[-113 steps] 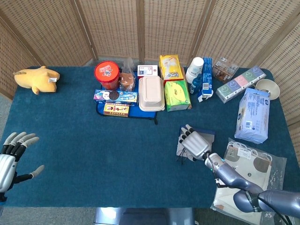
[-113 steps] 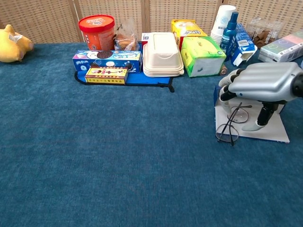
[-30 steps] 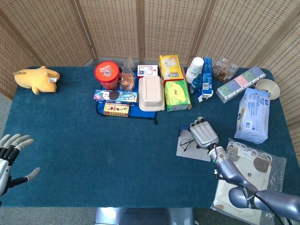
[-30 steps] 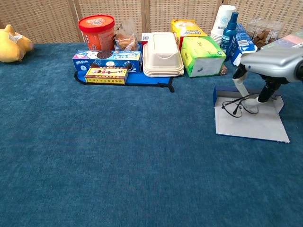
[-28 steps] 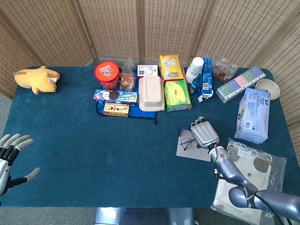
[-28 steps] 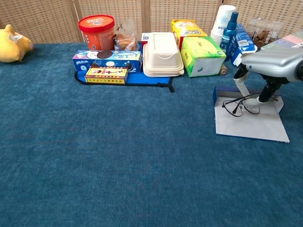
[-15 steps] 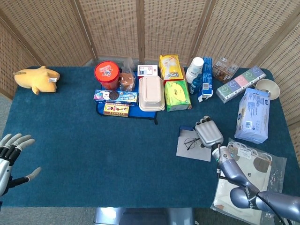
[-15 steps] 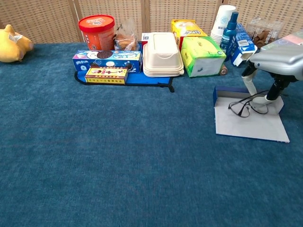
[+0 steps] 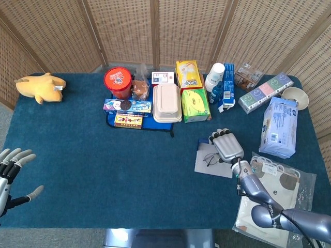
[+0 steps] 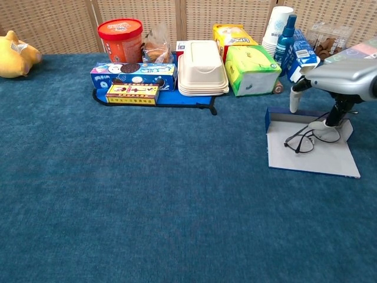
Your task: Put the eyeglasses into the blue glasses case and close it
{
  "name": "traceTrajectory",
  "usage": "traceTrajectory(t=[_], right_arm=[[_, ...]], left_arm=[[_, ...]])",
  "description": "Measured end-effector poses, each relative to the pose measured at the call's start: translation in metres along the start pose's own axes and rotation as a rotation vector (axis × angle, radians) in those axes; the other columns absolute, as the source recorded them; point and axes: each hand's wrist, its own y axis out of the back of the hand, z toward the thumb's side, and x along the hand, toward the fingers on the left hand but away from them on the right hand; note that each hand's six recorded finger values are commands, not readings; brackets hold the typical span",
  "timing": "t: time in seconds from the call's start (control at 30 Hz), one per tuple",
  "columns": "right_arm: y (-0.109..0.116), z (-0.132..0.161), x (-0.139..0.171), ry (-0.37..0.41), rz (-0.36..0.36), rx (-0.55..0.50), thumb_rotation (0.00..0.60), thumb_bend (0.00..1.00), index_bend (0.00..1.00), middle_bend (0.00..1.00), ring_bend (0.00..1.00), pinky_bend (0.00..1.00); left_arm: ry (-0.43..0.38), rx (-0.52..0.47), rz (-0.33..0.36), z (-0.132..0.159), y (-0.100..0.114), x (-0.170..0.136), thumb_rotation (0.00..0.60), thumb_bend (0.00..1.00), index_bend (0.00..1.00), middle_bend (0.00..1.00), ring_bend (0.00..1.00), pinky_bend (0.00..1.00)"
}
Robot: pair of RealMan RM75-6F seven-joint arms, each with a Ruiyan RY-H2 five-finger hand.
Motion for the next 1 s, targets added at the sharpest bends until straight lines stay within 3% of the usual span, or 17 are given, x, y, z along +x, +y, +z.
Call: traceTrajectory(t=[0.5, 1.0], right_arm=[[0.018, -0.009, 0.01, -0.028, -0.059, 0.005, 0.6, 0.33, 0.3, 0.24, 0.14, 0.2], [-0.005, -0.01, -0.006, -0.039, -0.033, 0.013, 0.6, 0.33, 0.3, 0.24, 0.14, 0.2]], left_arm=[[-0.007, -0.003, 0.001, 0.002, -0.001, 0.0, 0.6, 0.13, 0.19, 0.18, 0.11, 0.0], [-0.01, 0.0, 0.005, 0.001, 0.001, 0.0, 0.6, 0.13, 0.19, 0.18, 0.1, 0.0]])
